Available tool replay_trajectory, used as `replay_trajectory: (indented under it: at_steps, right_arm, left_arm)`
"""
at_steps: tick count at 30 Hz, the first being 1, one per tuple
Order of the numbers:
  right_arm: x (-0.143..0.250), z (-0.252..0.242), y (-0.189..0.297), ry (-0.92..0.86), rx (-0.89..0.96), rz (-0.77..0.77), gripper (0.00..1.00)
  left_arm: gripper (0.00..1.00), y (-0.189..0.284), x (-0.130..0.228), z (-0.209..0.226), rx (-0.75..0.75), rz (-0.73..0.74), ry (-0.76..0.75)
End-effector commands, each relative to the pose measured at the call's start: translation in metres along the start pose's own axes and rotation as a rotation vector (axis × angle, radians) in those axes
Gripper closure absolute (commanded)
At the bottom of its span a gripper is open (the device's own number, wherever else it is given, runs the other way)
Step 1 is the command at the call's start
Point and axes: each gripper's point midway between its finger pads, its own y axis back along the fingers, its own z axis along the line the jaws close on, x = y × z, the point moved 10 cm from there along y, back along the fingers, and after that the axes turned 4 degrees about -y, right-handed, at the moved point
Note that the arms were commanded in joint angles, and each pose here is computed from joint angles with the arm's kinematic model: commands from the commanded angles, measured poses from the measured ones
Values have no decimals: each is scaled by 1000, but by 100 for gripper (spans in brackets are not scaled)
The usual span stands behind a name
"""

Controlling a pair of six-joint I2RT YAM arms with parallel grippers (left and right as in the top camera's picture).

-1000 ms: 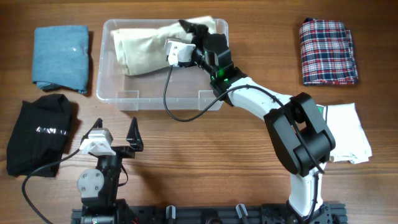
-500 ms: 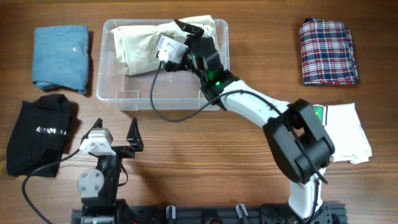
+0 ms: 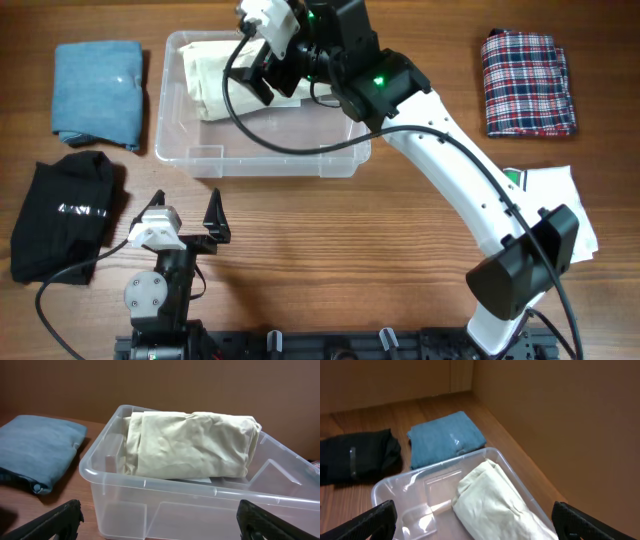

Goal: Pack container
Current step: 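Lower the cream cloth into the bin and release it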

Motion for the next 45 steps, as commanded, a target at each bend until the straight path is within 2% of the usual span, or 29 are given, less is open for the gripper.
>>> replay_trajectory:
  at_steps: [1,9,13,22,32,33,34,35,39,42,45]
  right_arm:
    - [30,-22,-24,-107,51,74,0]
    - [56,-72,-40,-148,155,40,2]
    - [81,-85,-55,-174,166,83,2]
    - [115,-87,-76,-213,149,166,2]
    - [143,-71,-70,-307,52,353,5]
    - [142,-68,-68,-318,27,363,7]
    - [140,-63,-64,-331,-13,372,16]
    - [136,-57,-61,-328,-40,375,17]
    - [103,-29,-39,-297,-78,371,6]
    - [77,-3,-10,-285,-111,390,4]
    - [68,14,5,-280,-135,418,2]
  left_arm:
    - [0,0,2,2,-14,1,6]
    - [0,0,2,2,-14,1,6]
    - [0,0,2,2,-14,1,6]
    - [0,0,2,2,-14,1,6]
    - [0,0,2,2,-14,1,6]
    - [0,0,1,2,-14,0,6]
    - [0,0,2,2,-14,1,6]
    - [0,0,2,2,-14,1,6]
    - [0,0,2,2,-14,1,6]
    - [0,0,2,2,-14,1,6]
    - [0,0,2,2,-14,1,6]
